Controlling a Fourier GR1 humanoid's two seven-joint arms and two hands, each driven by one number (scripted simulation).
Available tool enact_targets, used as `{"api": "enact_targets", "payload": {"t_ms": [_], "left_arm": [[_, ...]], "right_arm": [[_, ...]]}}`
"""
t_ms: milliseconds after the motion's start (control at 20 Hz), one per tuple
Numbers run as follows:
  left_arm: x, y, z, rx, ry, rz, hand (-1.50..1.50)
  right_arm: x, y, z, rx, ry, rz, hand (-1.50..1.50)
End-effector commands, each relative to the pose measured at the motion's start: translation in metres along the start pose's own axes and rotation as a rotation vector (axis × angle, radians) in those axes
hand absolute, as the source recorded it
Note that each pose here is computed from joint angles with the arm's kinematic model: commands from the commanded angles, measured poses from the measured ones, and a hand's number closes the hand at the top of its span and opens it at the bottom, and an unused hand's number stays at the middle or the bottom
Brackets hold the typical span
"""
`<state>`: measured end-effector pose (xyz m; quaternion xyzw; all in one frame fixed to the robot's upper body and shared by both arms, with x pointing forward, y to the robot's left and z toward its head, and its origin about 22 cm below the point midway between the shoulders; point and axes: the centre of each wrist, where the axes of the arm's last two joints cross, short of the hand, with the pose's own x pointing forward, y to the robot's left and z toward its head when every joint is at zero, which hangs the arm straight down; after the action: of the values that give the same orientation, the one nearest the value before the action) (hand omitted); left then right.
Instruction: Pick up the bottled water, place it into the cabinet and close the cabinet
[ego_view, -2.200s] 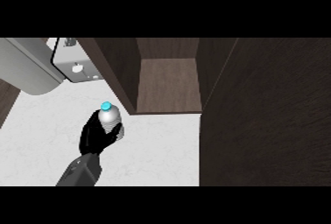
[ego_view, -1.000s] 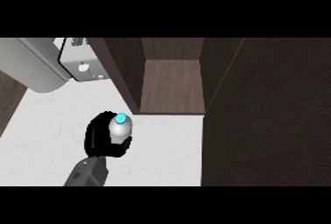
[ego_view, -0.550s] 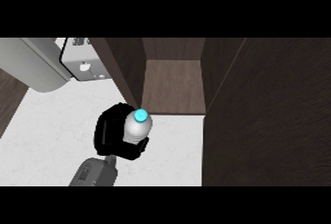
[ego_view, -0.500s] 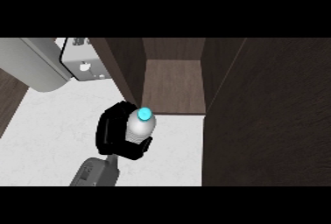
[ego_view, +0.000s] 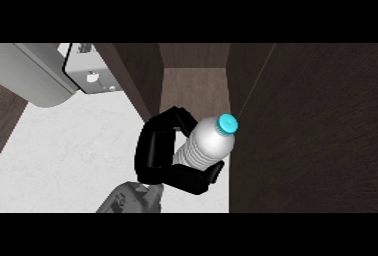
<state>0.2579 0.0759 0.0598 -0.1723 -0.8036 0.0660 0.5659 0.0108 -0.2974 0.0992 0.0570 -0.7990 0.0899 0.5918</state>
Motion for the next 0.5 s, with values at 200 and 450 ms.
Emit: {"api": "enact_targets", "payload": {"t_ms": [200,450], "left_arm": [[0.033,-0.051,-0.045,0.057,-0.042,-0.073,1.5],[0.014,-0.055,-0.073,0.122,-0.041,-0.168,1.5]], "right_arm": [[0.024,-0.005,-0.017,0.034,-0.043,0.013,-1.5],[0.023,-0.009,-0.017,0.021,-0.069,0.011,-1.5]]}}
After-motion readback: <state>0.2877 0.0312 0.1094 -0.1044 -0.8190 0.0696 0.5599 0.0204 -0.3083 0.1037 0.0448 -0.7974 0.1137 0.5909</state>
